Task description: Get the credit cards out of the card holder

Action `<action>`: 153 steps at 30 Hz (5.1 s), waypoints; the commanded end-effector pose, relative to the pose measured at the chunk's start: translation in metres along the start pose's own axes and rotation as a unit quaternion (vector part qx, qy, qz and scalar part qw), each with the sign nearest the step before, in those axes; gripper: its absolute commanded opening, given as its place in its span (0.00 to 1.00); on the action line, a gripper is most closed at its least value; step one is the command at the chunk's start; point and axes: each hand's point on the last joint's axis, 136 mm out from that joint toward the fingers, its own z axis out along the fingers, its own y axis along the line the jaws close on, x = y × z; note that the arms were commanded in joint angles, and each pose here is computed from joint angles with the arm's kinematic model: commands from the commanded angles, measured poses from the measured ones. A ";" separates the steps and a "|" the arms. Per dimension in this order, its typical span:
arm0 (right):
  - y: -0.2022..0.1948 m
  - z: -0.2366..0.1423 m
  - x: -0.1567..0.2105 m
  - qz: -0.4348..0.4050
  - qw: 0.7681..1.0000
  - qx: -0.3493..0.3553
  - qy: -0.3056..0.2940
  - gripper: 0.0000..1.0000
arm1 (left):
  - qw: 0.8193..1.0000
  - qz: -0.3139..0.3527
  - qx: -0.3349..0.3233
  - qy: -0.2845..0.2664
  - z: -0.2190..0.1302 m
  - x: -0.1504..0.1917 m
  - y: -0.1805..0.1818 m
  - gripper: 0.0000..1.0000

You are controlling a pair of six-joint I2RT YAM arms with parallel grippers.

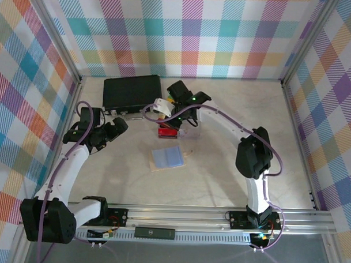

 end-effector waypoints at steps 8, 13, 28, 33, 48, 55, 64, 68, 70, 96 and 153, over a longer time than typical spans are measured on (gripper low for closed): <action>-0.003 0.022 0.020 -0.060 0.995 -0.033 0.072 0.00 | 1.000 0.002 0.002 0.020 0.000 0.005 0.005 1.00; -0.001 0.031 0.024 -0.065 0.993 -0.049 0.084 0.00 | 1.000 0.002 0.001 0.029 0.003 0.007 0.006 1.00; -0.009 0.052 0.037 -0.095 0.988 -0.043 0.118 0.00 | 0.999 0.001 0.000 0.045 0.011 0.010 0.006 1.00; -0.010 0.057 0.037 -0.099 0.987 -0.045 0.119 0.00 | 0.999 0.001 0.001 0.046 0.012 0.010 0.006 1.00; -0.014 0.068 0.036 -0.090 0.988 -0.039 0.118 0.17 | 0.999 0.004 -0.001 0.048 0.013 0.011 0.007 1.00; -0.013 0.045 0.015 -0.064 0.994 -0.035 0.082 0.25 | 0.999 0.004 -0.001 0.048 0.012 0.011 0.007 1.00; -0.018 -0.013 -0.009 0.053 0.998 0.026 0.013 0.45 | 0.999 0.022 0.010 0.036 0.005 0.007 0.001 1.00; -0.036 -0.048 -0.005 0.132 0.985 0.112 -0.025 0.59 | 0.998 0.049 0.014 0.019 0.000 0.004 -0.008 1.00; -0.048 -0.069 0.005 0.180 0.970 0.158 -0.037 0.67 | 0.998 0.066 0.013 0.007 -0.003 0.002 -0.016 1.00; -0.061 -0.220 0.305 0.547 0.642 0.519 -0.138 0.99 | 0.913 0.106 -0.160 -0.360 -0.034 -0.089 0.019 1.00; -0.117 -0.107 0.339 0.456 0.738 0.447 -0.218 0.99 | 0.914 0.301 0.003 -0.270 0.124 -0.044 0.018 1.00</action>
